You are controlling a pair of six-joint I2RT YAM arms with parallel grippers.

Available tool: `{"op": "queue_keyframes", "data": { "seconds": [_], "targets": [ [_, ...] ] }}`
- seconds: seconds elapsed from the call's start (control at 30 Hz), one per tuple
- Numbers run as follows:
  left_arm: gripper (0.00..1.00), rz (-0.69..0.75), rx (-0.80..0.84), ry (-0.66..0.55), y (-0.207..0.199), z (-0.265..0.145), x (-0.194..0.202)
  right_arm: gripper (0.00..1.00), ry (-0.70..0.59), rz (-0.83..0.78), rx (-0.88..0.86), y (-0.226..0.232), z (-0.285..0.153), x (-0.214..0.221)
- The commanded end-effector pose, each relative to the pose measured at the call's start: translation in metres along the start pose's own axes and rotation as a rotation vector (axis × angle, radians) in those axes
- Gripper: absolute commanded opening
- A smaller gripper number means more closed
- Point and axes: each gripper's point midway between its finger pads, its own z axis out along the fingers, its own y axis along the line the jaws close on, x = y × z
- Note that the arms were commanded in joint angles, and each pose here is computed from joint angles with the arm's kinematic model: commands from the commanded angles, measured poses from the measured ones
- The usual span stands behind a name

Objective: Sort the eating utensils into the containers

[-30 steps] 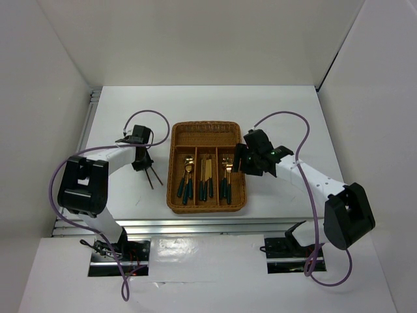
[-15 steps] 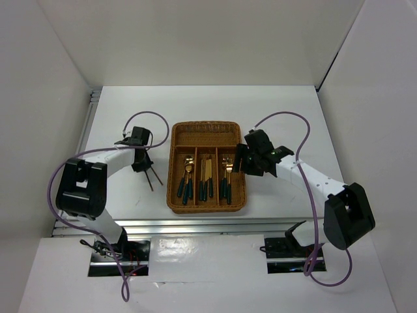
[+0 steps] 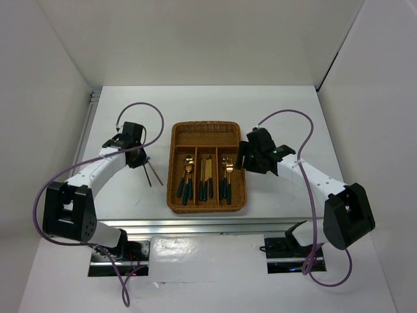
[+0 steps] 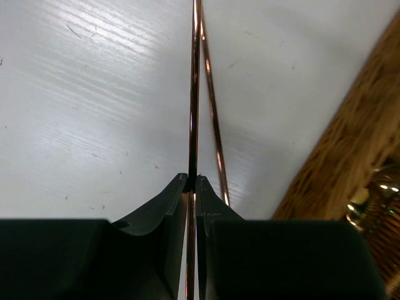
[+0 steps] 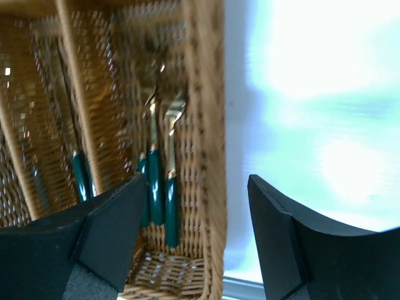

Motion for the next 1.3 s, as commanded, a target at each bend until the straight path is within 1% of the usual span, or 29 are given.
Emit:
{"op": "queue_keyframes", "data": {
  "seconds": [0.0,0.1,0.13,0.17,0.2,0.23,0.27,0.33,0.37,0.43,0.47,0.5,0.53,0.57,0.6,0.63,0.67,0.7,0.77,0.83,0.9,0.93,1.0,1.07,1.13,1.17,1.2,1.23,1.27],
  "targets": [
    [0.23,-0.033,0.112,-0.073,-0.025,-0.034,-0.031,0.74,-0.16,0.028,0.02,-0.005,-0.015,-0.05],
    [0.23,-0.026,0.214,-0.103,-0.049,-0.055,-0.044,0.74,-0.217,0.084,0.076,-0.025,-0.02,-0.074],
    [0.23,-0.008,0.261,-0.131,-0.064,-0.065,-0.053,0.74,-0.233,0.092,0.083,-0.03,-0.022,-0.081],
    [0.23,-0.011,0.284,-0.144,-0.07,-0.072,-0.06,0.74,-0.239,0.108,0.095,-0.036,-0.022,-0.085],
    [0.23,0.0,0.292,-0.141,-0.077,-0.075,-0.061,0.75,-0.263,0.143,0.102,-0.046,-0.025,-0.097],
    [0.23,0.011,0.287,-0.124,-0.082,-0.072,-0.061,0.75,-0.258,0.16,0.093,-0.05,-0.025,-0.099],
    [0.23,0.007,0.311,-0.137,-0.094,-0.082,-0.069,0.75,-0.266,0.177,0.088,-0.055,-0.026,-0.104],
    [0.23,-0.012,0.334,-0.135,-0.108,-0.086,-0.071,0.75,-0.289,0.223,0.067,-0.066,-0.031,-0.115],
    [0.23,-0.035,0.329,-0.134,-0.112,-0.085,-0.072,0.75,-0.298,0.236,0.06,-0.07,-0.032,-0.119],
    [0.24,-0.142,0.397,-0.158,-0.135,-0.094,-0.079,0.75,-0.316,0.266,0.071,-0.082,-0.037,-0.125],
    [0.26,-0.174,0.429,-0.159,-0.143,-0.095,-0.079,0.75,-0.325,0.266,0.067,-0.081,-0.04,-0.127],
    [0.27,-0.243,0.449,-0.156,-0.151,-0.097,-0.074,0.76,-0.329,0.275,0.074,-0.085,-0.041,-0.128],
    [0.27,-0.29,0.482,-0.185,-0.16,-0.1,-0.08,0.76,-0.33,0.284,0.073,-0.085,-0.041,-0.128],
    [0.28,-0.336,0.479,-0.207,-0.162,-0.099,-0.084,0.78,-0.338,0.283,0.069,-0.084,-0.044,-0.13],
    [0.28,-0.405,0.49,-0.206,-0.166,-0.099,-0.085,0.78,-0.338,0.283,0.069,-0.084,-0.044,-0.13],
    [0.28,-0.432,0.484,-0.199,-0.17,-0.093,-0.081,0.78,-0.338,0.283,0.069,-0.084,-0.044,-0.13],
    [0.28,-0.481,0.495,-0.214,-0.172,-0.095,-0.088,0.78,-0.346,0.283,0.065,-0.083,-0.047,-0.131],
    [0.28,-0.544,0.482,-0.214,-0.175,-0.089,-0.086,0.78,-0.334,0.282,0.06,-0.083,-0.044,-0.127],
    [0.27,-0.592,0.486,-0.222,-0.185,-0.083,-0.083,0.78,-0.334,0.282,0.06,-0.083,-0.045,-0.125],
    [0.27,-0.636,0.508,-0.265,-0.202,-0.089,-0.089,0.78,-0.338,0.28,0.047,-0.081,-0.048,-0.125],
    [0.29,-0.645,0.457,-0.274,-0.21,-0.076,-0.087,0.78,-0.342,0.28,0.045,-0.081,-0.05,-0.123],
    [0.3,-0.63,0.458,-0.279,-0.216,-0.081,-0.094,0.79,-0.342,0.28,0.045,-0.081,-0.052,-0.122],
    [0.33,-0.578,0.438,-0.262,-0.222,-0.072,-0.091,0.79,-0.342,0.28,0.045,-0.081,-0.055,-0.121],
    [0.39,-0.474,0.44,-0.253,-0.225,-0.074,-0.088,0.79,-0.346,0.281,0.053,-0.082,-0.055,-0.122],
    [0.46,-0.39,0.4,-0.229,-0.222,-0.067,-0.08,0.79,-0.346,0.281,0.053,-0.081,-0.057,-0.123],
    [0.47,-0.332,0.388,-0.248,-0.219,-0.073,-0.088,0.79,-0.346,0.281,0.053,-0.081,-0.057,-0.123],
    [0.49,-0.283,0.344,-0.226,-0.21,-0.071,-0.081,0.79,-0.333,0.28,0.047,-0.08,-0.054,-0.121],
    [0.52,-0.253,0.315,-0.237,-0.204,-0.071,-0.082,0.79,-0.323,0.281,0.052,-0.081,-0.051,-0.12],
    [0.55,-0.206,0.312,-0.262,-0.196,-0.083,-0.086,0.79,-0.308,0.28,0.046,-0.08,-0.048,-0.118]
  ]
}}
